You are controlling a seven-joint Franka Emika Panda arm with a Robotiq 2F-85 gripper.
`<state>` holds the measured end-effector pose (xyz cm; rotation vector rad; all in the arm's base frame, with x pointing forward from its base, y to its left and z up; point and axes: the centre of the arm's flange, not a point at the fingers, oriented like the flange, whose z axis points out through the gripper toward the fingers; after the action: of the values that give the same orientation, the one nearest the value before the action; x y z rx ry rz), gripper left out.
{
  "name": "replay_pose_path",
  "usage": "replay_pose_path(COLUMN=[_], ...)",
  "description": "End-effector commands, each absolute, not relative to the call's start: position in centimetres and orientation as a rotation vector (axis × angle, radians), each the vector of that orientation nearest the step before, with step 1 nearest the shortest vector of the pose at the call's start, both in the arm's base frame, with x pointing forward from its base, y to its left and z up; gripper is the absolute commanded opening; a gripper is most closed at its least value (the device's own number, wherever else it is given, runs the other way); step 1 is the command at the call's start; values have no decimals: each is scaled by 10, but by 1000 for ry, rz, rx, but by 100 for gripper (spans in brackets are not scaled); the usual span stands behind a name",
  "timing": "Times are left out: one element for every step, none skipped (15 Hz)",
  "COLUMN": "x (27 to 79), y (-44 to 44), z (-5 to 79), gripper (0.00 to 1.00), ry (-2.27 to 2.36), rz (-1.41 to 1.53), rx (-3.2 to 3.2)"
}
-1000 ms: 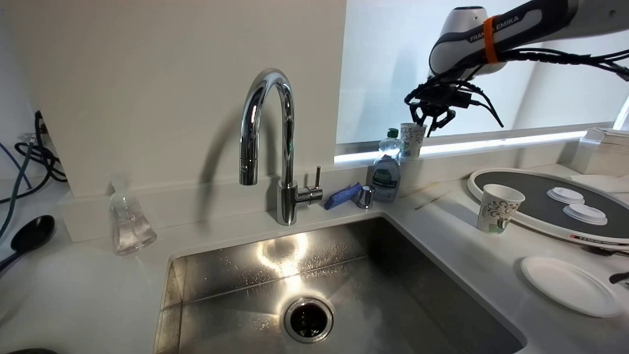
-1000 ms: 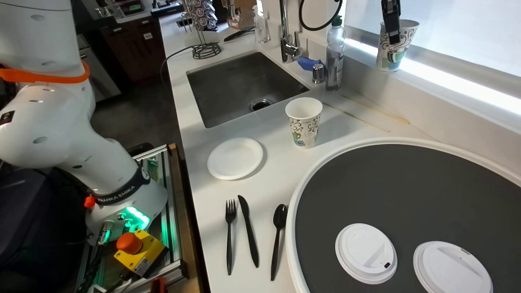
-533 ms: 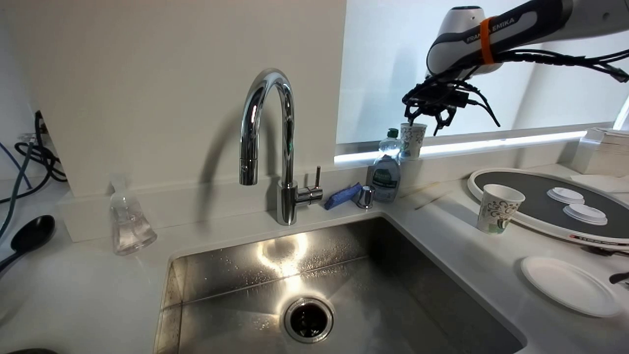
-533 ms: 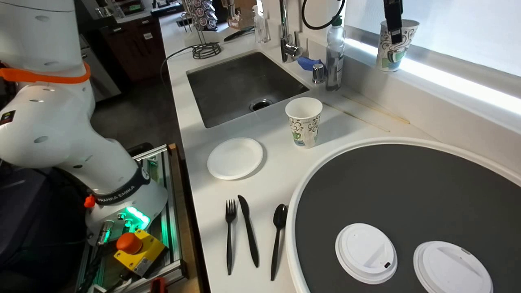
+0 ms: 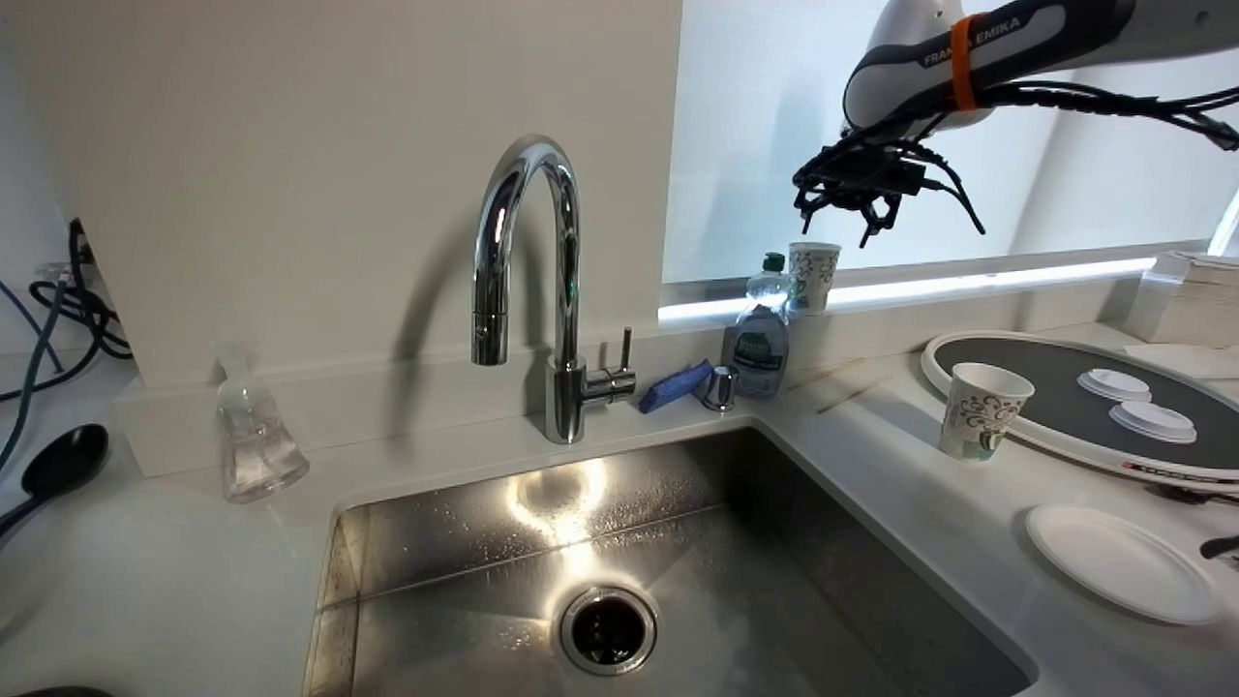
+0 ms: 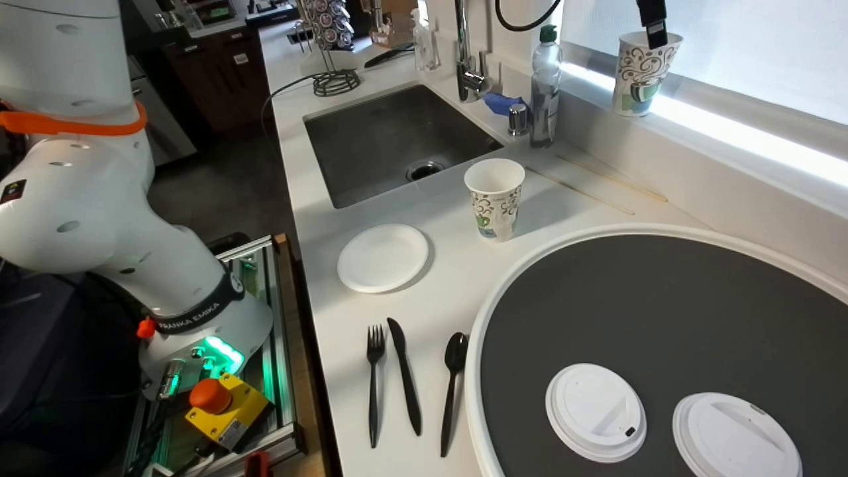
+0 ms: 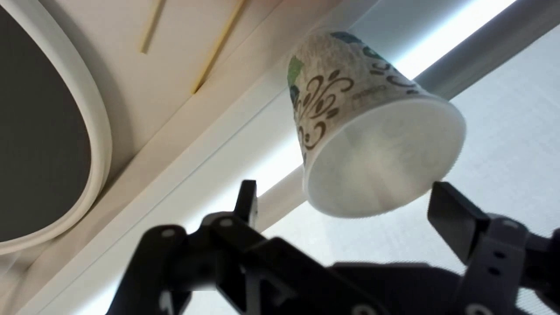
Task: Put the coffee cups on the windowsill.
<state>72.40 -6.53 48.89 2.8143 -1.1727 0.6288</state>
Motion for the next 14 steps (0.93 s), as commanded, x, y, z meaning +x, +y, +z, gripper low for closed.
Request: replay_pose_path(x=[712, 707, 702, 697, 692, 687, 679, 672, 661, 650, 636, 624, 611, 598], y=[-69, -71, -73, -74, -74, -74, -73, -71, -68, -66, -63, -60, -58, -56], z=[511, 517, 524, 529, 536, 542, 548, 552, 557, 561, 564, 566, 566, 567], gripper=[100, 100, 100, 100, 100, 100, 100, 100, 100, 100, 100, 100, 100, 100], ry=[-1199, -1203, -1212, -1219, -1215, -1214, -1198, -1183, -1148, -1110, -1071, -1030, -992, -957], rz=[653, 668, 678, 688, 695, 698, 694, 699, 703, 702, 697, 678, 653, 628], rx=[2799, 2798, 2796, 2792, 2797, 2795, 2801, 2806, 2815, 2823, 2831, 2840, 2842, 2840])
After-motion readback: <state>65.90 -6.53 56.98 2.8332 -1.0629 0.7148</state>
